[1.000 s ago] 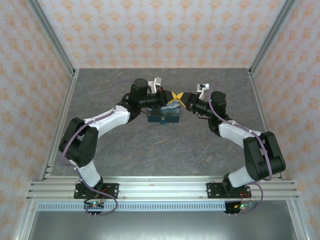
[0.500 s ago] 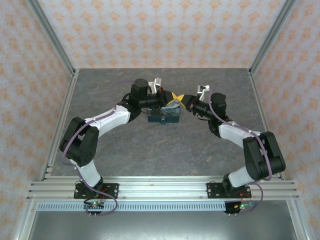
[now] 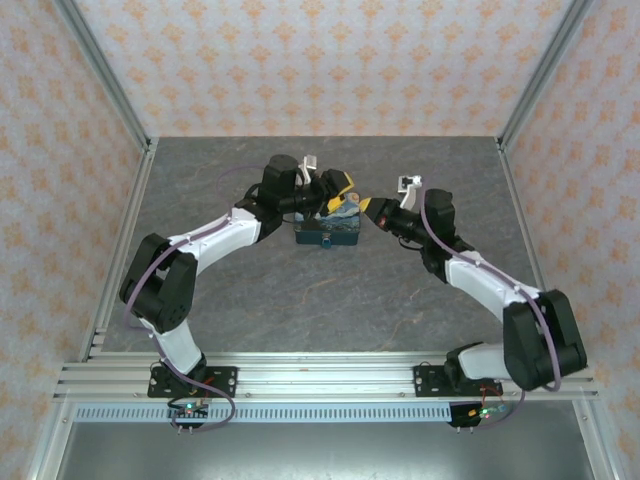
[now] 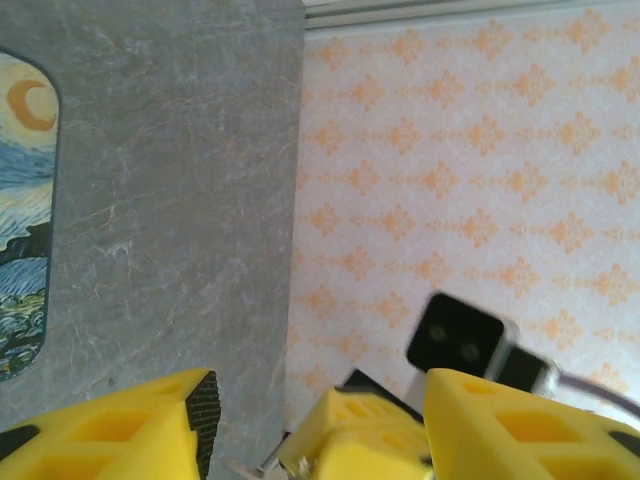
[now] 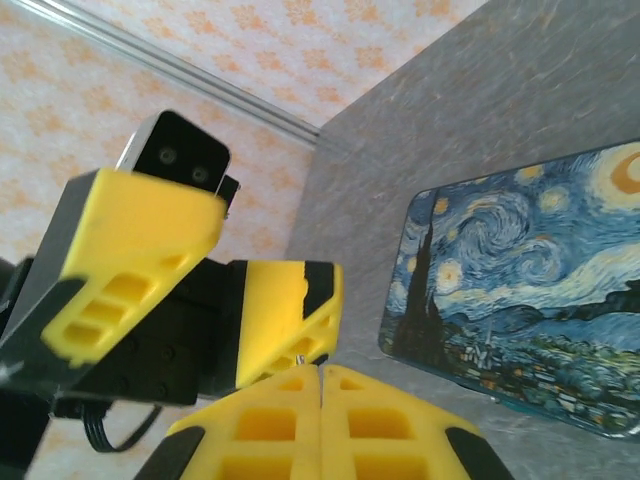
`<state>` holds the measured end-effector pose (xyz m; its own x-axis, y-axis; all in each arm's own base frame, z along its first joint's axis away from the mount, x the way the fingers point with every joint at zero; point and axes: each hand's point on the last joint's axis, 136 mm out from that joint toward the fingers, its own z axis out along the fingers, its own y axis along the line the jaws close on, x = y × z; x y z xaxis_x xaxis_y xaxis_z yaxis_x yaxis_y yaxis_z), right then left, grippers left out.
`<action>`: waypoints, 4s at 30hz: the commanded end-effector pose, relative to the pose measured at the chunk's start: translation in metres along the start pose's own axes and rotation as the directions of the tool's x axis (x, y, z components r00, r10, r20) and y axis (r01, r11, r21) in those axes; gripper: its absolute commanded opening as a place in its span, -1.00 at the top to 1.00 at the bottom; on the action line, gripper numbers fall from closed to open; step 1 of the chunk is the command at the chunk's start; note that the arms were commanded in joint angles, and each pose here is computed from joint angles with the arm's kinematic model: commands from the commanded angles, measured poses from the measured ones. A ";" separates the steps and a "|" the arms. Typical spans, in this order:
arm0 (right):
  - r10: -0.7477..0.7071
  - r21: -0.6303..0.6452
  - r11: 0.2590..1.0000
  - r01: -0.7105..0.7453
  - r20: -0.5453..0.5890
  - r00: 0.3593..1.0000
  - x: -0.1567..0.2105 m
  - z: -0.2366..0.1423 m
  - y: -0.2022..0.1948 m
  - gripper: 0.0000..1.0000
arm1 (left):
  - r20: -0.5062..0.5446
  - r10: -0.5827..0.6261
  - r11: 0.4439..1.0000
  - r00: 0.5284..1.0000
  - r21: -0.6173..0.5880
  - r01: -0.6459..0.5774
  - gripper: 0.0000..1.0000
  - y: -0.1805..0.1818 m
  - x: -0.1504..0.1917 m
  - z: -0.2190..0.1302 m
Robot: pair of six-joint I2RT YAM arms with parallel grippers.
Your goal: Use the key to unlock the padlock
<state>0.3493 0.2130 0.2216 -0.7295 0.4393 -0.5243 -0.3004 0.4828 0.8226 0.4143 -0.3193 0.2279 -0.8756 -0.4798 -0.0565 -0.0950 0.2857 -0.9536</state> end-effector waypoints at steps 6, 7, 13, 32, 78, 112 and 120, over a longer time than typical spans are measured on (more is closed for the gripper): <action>-0.367 0.246 0.905 0.346 0.043 0.929 -0.006 -0.012 0.005 1.00 | 0.032 -0.282 0.955 0.959 -0.081 0.284 -0.13 -0.004 0.003 -0.015; -0.406 0.276 0.882 0.382 0.037 0.913 -0.005 -0.012 0.004 1.00 | 0.034 -0.308 0.946 0.951 -0.092 0.310 -0.12 0.000 0.006 -0.015; -0.610 0.360 0.747 0.559 0.034 0.792 -0.001 -0.012 0.027 1.00 | 0.022 -0.391 0.912 0.920 -0.124 0.391 -0.03 0.008 0.020 -0.009; -0.708 0.409 0.642 0.649 -0.009 0.706 0.000 0.001 0.034 1.00 | 0.002 -0.403 0.903 0.915 -0.160 0.399 0.34 0.007 0.038 0.001; -0.661 0.370 0.681 0.632 -0.059 0.748 0.021 0.015 0.016 1.00 | 0.022 -0.404 0.900 0.914 -0.166 0.402 0.71 0.012 0.036 0.009; -0.033 0.190 0.982 -0.014 0.239 0.970 -0.029 -0.024 0.025 -0.07 | 0.141 0.133 0.986 0.981 -0.117 -0.117 1.00 0.003 -0.007 -0.012; 0.357 -0.071 0.934 -0.351 0.248 0.901 -0.039 0.001 0.017 -0.07 | 0.245 0.338 0.938 0.909 -0.011 -0.346 1.00 -0.021 -0.024 -0.032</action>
<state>0.3694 0.1924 0.2361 -0.5832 0.6992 -0.4136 -0.0598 0.4708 0.8802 0.4177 -0.2913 0.2148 -0.7933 -0.5455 -0.2703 -0.0003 0.4444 -0.8958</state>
